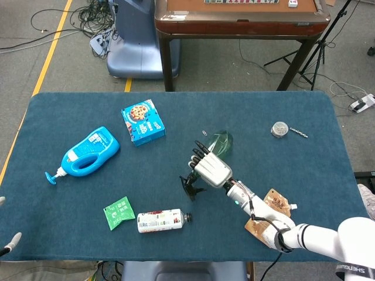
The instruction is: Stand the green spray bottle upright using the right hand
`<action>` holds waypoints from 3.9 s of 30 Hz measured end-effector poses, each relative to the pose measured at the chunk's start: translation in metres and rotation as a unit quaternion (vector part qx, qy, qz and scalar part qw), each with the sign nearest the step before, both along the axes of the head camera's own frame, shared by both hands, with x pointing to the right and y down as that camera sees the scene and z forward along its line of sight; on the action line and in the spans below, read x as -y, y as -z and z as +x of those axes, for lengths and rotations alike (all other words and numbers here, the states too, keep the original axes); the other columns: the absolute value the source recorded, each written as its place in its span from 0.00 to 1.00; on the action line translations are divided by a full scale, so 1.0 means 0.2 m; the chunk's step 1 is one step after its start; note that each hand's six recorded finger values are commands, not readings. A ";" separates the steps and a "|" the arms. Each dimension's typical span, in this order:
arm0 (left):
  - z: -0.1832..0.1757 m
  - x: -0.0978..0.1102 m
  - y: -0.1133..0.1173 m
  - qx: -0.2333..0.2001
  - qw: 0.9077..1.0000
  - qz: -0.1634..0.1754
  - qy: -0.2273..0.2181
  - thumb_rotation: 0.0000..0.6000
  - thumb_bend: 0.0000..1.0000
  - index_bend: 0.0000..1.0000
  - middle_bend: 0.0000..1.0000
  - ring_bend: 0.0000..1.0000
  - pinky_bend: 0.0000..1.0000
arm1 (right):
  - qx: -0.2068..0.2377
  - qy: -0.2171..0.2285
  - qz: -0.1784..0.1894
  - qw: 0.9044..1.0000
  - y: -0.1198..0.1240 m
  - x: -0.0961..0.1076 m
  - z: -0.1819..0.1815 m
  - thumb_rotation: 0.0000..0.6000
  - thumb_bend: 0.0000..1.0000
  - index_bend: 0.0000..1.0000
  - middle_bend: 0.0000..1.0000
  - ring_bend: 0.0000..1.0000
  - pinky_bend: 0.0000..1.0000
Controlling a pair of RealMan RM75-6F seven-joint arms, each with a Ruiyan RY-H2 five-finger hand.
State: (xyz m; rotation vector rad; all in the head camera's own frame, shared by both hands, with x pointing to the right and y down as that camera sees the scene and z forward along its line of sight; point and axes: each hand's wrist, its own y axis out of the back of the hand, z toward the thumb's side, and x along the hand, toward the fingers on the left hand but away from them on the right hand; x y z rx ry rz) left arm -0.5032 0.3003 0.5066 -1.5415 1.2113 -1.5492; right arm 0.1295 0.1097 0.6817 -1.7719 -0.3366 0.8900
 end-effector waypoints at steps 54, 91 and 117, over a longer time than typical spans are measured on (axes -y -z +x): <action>0.04 0.01 -0.02 -0.007 1.000 -0.006 -0.015 1.00 0.26 0.10 0.00 0.06 0.02 | 0.253 -0.364 -0.346 0.827 0.22 0.12 0.52 1.00 0.13 0.27 0.19 0.08 0.01; 0.05 0.03 -0.03 -0.008 1.000 -0.005 -0.018 1.00 0.26 0.10 0.00 0.06 0.02 | 0.188 -0.386 -0.167 0.888 0.49 0.00 0.95 1.00 0.34 0.31 0.31 0.17 0.02; 0.13 0.10 -0.04 -0.019 0.999 0.000 -0.037 1.00 0.26 0.10 0.00 0.06 0.02 | 0.040 -0.395 -0.023 0.917 0.85 -0.56 1.28 1.00 0.34 0.33 0.33 0.18 0.04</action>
